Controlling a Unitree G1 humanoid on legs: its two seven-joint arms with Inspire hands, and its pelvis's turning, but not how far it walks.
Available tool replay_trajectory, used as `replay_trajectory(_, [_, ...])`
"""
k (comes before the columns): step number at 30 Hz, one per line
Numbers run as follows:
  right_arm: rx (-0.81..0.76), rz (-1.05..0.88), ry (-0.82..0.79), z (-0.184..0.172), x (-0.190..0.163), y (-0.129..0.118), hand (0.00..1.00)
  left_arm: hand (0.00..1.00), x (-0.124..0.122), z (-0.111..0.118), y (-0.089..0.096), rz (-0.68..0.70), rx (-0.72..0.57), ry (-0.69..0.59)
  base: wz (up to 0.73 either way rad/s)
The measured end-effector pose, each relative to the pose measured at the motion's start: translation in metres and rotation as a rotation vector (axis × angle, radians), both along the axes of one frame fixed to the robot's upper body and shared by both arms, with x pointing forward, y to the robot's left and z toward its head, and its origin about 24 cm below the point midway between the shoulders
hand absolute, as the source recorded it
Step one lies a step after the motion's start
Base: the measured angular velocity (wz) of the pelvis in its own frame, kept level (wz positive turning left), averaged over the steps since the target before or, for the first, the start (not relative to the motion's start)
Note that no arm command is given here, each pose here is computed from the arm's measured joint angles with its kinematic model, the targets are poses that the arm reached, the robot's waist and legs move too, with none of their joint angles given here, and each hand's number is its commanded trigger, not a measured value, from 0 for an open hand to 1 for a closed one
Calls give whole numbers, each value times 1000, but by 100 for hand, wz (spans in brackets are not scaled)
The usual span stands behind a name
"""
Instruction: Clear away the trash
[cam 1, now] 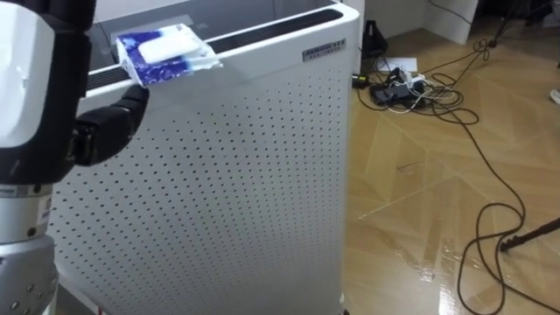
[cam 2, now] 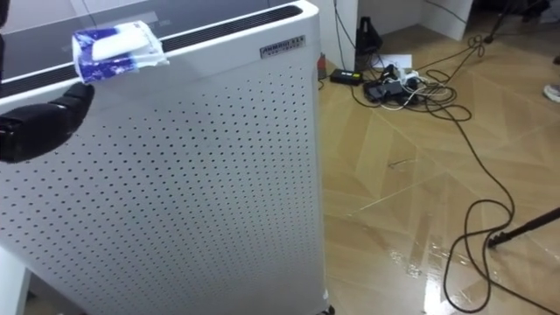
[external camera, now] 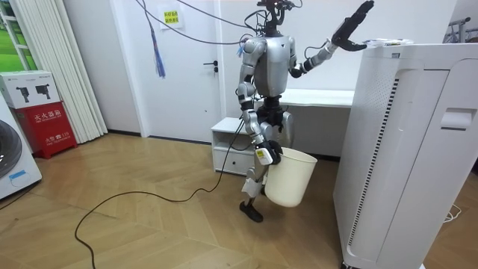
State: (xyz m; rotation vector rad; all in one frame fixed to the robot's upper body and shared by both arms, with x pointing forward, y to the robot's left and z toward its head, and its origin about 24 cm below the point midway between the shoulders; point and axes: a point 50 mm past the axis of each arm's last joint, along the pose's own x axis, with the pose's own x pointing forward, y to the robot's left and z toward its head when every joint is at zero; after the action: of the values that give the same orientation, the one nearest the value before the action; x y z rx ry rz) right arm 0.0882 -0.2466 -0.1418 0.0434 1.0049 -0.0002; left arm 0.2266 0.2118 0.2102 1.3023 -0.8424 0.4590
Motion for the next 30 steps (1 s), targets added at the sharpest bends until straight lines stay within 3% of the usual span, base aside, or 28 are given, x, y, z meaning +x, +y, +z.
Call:
replay_trajectory(8, [-12,20,-7,1,6,0,100,0,27,-9,3,25,5,134,-7])
replay_trajectory(24, [-53,68,26,3,12,-6,100,0,37,-25,4,55,14,340,-5])
replay_trajectory(25, [-59,72,31,3,12,-7,100,7,39,-27,3,55,16,368,0])
replay_trajectory(26, [-59,71,33,3,12,-7,100,36,40,-30,3,57,17,398,0])
replay_trajectory(27, [-59,71,33,3,12,-7,100,100,40,-31,3,60,17,412,0])
replay_trajectory(30, [-57,71,37,3,14,-6,100,100,43,-36,4,75,41,483,0])
